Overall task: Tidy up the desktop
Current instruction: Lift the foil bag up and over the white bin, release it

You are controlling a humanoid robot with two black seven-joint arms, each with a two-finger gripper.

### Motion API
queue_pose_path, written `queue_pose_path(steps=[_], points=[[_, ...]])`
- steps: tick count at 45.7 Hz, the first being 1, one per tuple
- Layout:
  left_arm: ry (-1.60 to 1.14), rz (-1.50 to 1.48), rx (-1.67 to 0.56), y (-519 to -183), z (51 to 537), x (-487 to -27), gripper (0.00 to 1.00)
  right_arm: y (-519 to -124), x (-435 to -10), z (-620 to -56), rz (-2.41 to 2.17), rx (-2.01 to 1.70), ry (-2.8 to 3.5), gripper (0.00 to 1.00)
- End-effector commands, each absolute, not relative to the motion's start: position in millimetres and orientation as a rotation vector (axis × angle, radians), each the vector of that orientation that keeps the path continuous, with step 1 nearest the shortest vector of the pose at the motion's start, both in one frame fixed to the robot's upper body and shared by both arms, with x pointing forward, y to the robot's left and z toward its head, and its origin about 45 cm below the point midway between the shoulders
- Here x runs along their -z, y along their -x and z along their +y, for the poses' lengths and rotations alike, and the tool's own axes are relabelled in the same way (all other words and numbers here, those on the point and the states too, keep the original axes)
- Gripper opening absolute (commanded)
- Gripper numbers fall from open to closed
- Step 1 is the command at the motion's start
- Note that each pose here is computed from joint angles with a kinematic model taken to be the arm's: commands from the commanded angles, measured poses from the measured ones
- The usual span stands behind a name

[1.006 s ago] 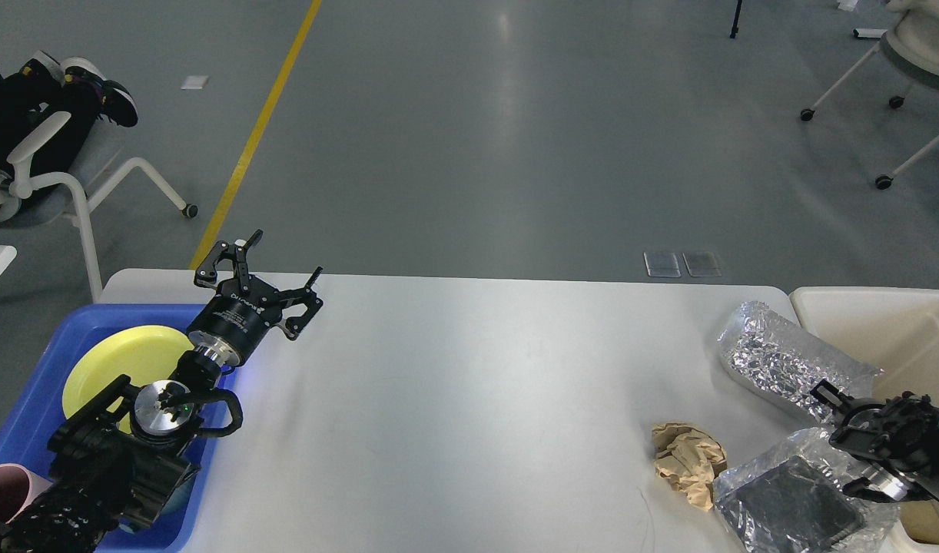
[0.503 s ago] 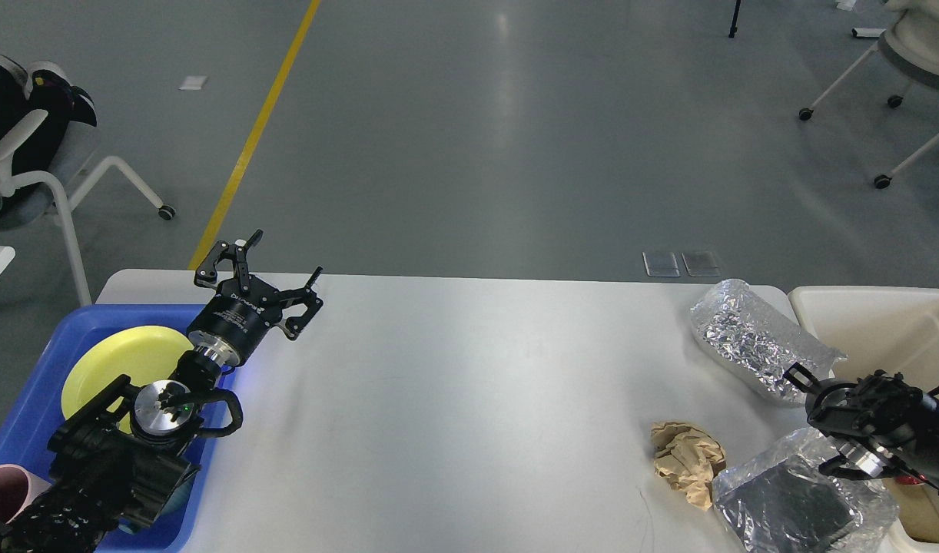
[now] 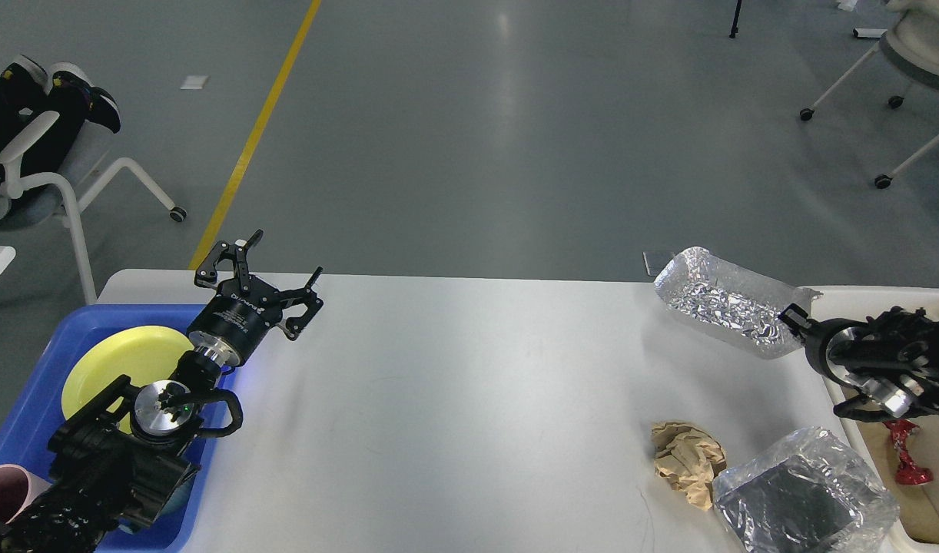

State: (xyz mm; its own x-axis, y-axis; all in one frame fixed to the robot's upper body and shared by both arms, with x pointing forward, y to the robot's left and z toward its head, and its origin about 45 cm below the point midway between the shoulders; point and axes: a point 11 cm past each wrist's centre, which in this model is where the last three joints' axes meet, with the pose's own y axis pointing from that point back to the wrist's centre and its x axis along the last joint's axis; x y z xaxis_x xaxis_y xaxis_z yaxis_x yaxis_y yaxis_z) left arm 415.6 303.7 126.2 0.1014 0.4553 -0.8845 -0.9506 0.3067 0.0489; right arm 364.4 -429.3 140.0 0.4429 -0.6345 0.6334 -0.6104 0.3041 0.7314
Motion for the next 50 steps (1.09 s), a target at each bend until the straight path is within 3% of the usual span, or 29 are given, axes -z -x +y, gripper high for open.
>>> queue_pose_path(steps=[1, 30, 38, 50], points=[[0.645, 0.965, -1.152, -415.6, 303.8, -126.3, 0.96, -374.3, -167.6, -432.8, -1.262, 0.010, -1.380, 0.00], [0.645, 0.965, -1.152, -415.6, 303.8, -126.3, 0.96, -425.2, -387.4, -420.8, -1.313, -0.124, -1.769, 0.00], [0.645, 0.965, -1.152, -415.6, 303.8, -126.3, 0.96, -421.7, -381.0, -442.2, -1.350, -0.106, -1.706, 0.00], [0.643, 0.965, -1.151, -415.5, 303.5, -126.1, 0.96, -376.5, -290.9, -563.4, -1.488, 0.043, -1.291, 0.00]])
